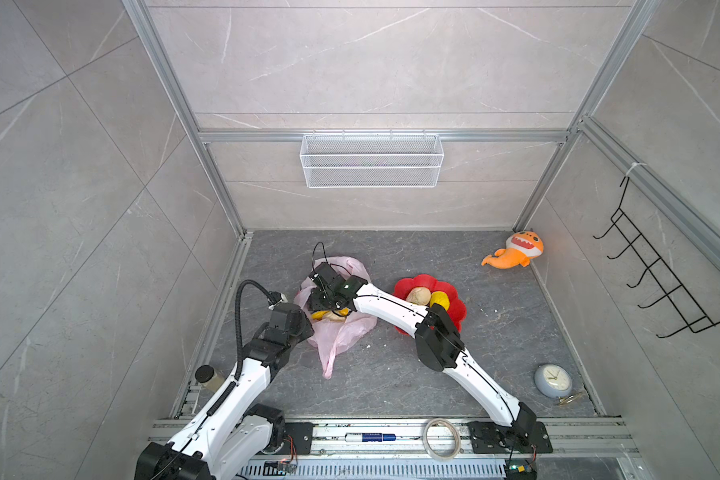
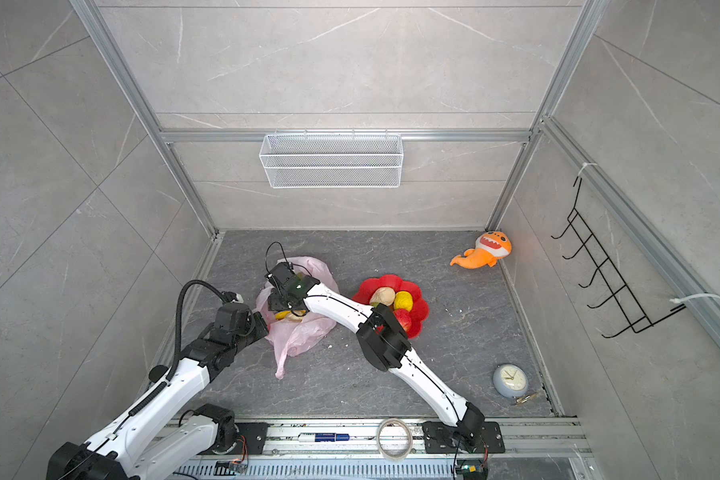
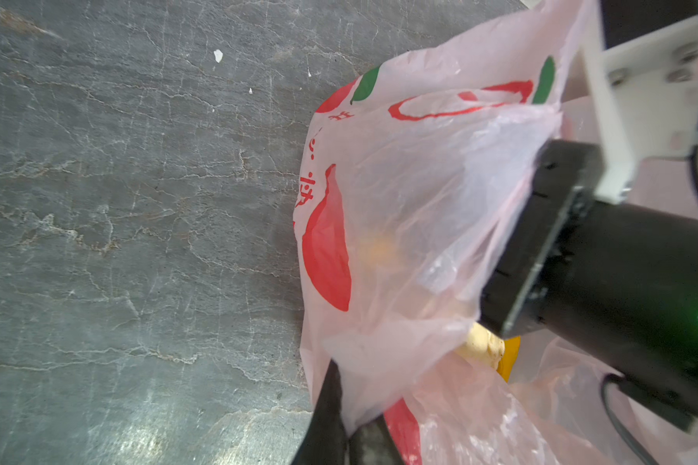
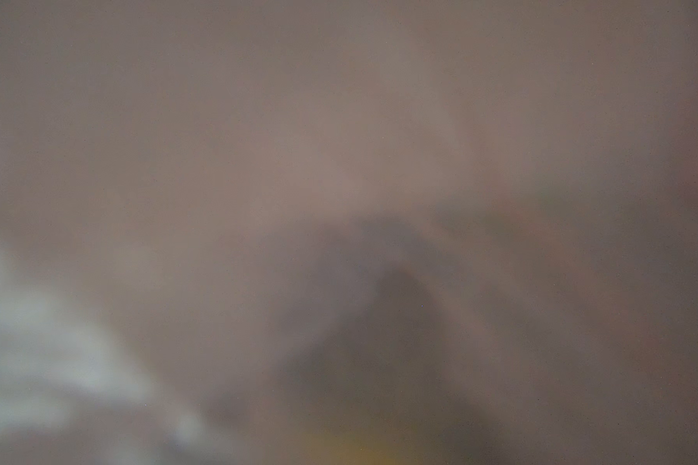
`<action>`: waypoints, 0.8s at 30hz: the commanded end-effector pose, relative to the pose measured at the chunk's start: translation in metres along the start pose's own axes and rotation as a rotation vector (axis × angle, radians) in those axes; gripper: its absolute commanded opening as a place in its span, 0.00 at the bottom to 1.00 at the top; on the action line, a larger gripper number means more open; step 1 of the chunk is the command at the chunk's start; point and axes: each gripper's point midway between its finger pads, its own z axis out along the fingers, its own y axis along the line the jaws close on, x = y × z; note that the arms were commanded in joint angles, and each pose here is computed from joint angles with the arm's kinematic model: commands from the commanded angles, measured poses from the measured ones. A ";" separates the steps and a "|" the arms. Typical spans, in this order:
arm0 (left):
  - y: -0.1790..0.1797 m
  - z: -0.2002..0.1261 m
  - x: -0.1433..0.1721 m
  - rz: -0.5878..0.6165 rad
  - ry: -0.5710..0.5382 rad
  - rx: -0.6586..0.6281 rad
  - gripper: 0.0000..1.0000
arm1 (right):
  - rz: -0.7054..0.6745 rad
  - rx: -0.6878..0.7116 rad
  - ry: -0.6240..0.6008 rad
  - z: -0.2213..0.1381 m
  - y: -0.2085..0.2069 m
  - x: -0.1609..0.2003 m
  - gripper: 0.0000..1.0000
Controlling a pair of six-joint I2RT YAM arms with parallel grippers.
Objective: Take fruits out of the plastic bag
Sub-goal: Pick up the fruit from the plastic bag.
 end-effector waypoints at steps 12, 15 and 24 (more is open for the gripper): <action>-0.017 0.000 -0.012 -0.017 -0.038 0.068 0.00 | 0.026 0.111 0.027 0.026 -0.024 0.018 0.46; -0.017 -0.001 -0.012 -0.017 -0.041 0.071 0.00 | 0.008 0.105 0.019 0.022 -0.022 0.015 0.36; -0.016 -0.001 -0.015 -0.041 -0.053 0.066 0.00 | -0.084 0.014 -0.010 -0.019 0.000 0.002 0.23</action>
